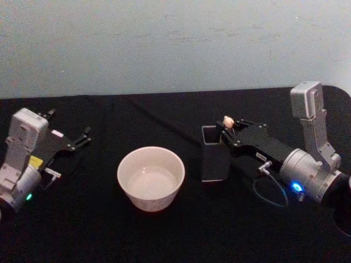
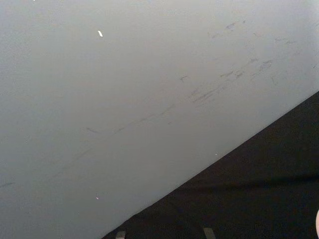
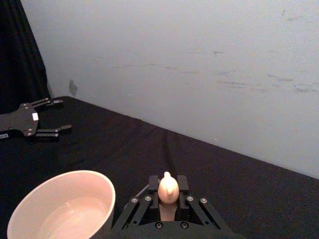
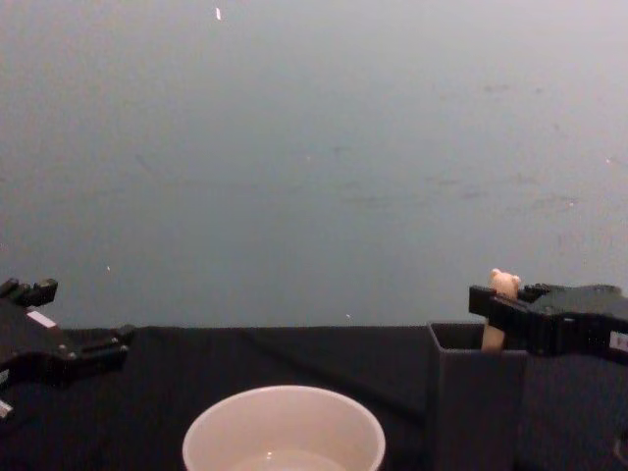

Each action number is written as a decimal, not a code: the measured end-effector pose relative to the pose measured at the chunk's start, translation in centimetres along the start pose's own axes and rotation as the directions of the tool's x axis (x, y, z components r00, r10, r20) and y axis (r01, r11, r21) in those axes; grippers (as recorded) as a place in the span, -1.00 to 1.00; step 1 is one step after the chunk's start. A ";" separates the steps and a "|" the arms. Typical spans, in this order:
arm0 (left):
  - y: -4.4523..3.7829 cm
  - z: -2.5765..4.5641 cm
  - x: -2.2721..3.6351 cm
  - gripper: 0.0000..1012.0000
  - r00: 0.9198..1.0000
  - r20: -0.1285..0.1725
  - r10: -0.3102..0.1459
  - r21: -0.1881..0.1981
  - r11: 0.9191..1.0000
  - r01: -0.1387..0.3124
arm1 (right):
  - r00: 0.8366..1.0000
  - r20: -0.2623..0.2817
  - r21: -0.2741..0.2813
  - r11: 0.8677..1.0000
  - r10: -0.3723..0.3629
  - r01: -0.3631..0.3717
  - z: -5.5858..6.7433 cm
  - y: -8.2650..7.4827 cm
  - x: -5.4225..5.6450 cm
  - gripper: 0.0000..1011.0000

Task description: Pick up the stirring spoon with one hand, stir inside the cup, then place it back in its original position.

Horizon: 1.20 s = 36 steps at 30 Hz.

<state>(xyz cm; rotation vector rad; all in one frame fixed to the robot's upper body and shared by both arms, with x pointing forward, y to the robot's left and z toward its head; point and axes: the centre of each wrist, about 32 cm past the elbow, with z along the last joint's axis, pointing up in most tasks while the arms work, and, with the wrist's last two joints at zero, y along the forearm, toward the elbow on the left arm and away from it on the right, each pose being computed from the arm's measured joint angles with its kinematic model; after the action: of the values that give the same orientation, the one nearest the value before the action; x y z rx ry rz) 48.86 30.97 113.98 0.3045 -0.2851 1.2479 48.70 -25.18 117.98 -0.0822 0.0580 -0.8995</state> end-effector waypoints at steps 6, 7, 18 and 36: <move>0.00 0.00 0.00 0.98 1.000 0.000 0.000 0.000 1.000 0.000 | 1.000 0.000 0.001 1.000 0.001 -0.001 0.0 0.0 0.0 -0.58; 0.00 0.00 0.00 0.98 1.000 0.000 0.000 0.000 1.000 0.000 | 1.000 0.000 0.001 1.000 0.001 -0.001 0.0 0.0 0.0 -0.58; 0.00 0.00 0.00 0.98 1.000 0.000 0.000 0.000 1.000 0.000 | 1.000 0.000 0.003 1.000 0.002 -0.002 0.0 0.0 0.0 0.02; 0.00 0.00 0.00 0.98 1.000 0.000 0.000 0.000 1.000 0.000 | 1.000 -0.001 0.005 1.000 0.003 -0.003 0.0 0.0 0.0 0.98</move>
<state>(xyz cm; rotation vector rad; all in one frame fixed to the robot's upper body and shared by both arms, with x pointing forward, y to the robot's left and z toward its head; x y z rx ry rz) 48.86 30.97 113.98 0.3045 -0.2850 1.2479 48.71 -25.20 118.03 -0.0773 0.0572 -0.8965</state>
